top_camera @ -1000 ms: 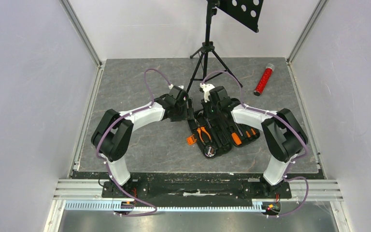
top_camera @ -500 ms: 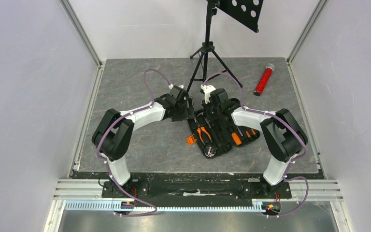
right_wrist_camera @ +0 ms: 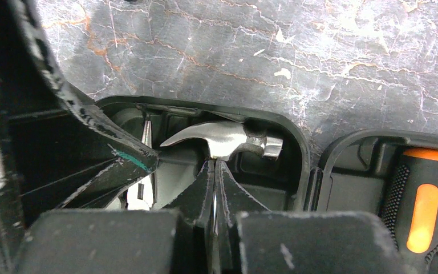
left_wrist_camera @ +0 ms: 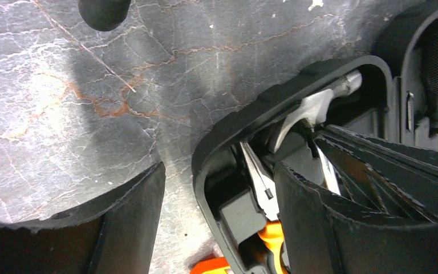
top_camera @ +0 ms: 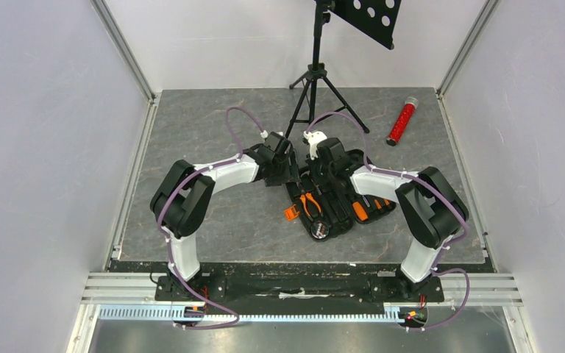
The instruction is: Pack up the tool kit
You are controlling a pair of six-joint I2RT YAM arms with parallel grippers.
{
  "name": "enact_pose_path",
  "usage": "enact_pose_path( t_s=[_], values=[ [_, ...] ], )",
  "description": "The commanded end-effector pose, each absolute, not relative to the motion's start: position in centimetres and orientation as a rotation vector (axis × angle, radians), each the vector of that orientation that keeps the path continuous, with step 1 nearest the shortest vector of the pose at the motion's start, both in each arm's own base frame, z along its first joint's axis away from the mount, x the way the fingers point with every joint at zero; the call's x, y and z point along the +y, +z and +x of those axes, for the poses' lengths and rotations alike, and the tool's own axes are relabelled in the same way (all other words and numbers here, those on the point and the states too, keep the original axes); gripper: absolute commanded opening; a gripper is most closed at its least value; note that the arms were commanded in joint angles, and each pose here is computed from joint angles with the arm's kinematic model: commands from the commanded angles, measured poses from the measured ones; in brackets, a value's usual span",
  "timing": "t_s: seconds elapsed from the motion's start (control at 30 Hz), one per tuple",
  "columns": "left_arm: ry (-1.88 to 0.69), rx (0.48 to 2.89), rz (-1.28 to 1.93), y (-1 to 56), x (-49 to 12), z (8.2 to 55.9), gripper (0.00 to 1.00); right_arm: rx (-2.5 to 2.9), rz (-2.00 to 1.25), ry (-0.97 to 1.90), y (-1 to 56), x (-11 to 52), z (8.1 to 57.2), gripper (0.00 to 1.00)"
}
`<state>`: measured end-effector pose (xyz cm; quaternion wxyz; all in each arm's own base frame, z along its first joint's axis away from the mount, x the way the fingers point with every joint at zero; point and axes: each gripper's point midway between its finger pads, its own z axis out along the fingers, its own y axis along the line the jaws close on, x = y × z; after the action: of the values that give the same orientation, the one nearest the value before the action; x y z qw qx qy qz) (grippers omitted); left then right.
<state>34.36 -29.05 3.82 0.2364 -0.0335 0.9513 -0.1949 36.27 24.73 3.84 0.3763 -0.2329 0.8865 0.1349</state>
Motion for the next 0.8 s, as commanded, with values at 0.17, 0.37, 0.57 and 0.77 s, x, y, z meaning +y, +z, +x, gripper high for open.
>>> enact_pose_path(
  t_s=[0.17, 0.37, 0.57, 0.77],
  values=[
    [-0.488, 2.576, -0.13, 3.8, -29.1, 35.3, 0.74, 2.355, -0.678, 0.397, 5.1, 24.6, 33.6, 0.04],
    [-0.501, 2.564, -0.131, 4.3, -29.3, 35.6, 0.74, 2.288, -0.678, 0.4, 9.5, 25.2, 34.9, 0.14],
    [-0.561, 2.532, -0.125, 6.2, -29.8, 35.4, 0.75, 2.337, -0.686, 0.372, 8.4, 23.6, 33.0, 0.14],
    [-0.598, 2.455, -0.124, 8.9, -30.0, 36.1, 0.78, 2.368, -0.696, 0.378, 7.4, 22.9, 31.6, 0.14]
  ],
)
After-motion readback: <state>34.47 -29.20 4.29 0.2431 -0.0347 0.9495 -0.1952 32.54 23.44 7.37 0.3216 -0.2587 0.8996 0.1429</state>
